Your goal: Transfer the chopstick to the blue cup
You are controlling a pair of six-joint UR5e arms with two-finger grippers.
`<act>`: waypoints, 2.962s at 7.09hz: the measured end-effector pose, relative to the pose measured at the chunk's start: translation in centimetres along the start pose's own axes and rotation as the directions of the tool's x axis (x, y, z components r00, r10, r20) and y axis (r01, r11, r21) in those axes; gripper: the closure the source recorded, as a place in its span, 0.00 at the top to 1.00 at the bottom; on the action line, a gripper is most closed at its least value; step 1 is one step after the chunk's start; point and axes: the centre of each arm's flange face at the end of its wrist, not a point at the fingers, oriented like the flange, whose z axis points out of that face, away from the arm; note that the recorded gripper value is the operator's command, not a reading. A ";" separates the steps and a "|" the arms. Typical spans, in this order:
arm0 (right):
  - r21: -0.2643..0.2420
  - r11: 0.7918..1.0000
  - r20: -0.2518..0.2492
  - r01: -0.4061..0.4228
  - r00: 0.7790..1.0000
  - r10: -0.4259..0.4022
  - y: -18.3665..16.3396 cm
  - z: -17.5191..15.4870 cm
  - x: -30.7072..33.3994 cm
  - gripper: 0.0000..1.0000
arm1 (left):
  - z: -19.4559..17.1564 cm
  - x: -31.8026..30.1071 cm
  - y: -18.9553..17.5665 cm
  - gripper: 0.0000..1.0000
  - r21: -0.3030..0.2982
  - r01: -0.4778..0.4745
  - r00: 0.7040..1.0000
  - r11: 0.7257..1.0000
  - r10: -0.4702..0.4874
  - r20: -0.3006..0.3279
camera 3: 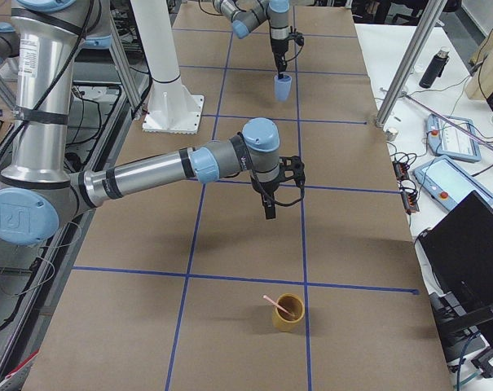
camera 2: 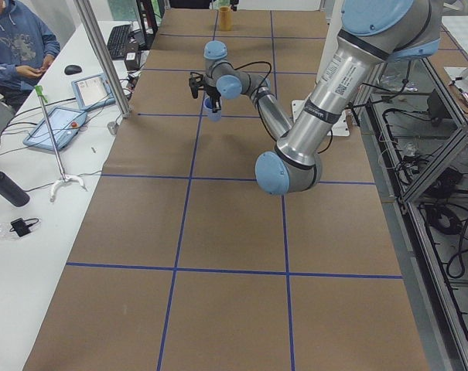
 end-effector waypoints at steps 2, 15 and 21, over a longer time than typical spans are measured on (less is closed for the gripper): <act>-0.001 1.000 0.004 0.013 1.000 -0.013 0.0 0.3 -0.4 1.00 | 2.4 7.0 0.4 0.00 0.035 -0.021 0.999 0.999 0.020 0.035; 0.058 0.994 -0.062 -0.088 0.994 0.092 5.6 -2.7 14.6 0.99 | -3.0 -0.2 -6.9 0.99 0.041 -0.053 0.998 0.998 0.054 -0.013; 0.168 0.963 -0.148 -0.211 0.960 0.236 8.3 2.8 26.8 0.91 | -3.0 -0.9 -7.2 0.99 0.047 -0.055 0.998 0.997 0.055 -0.009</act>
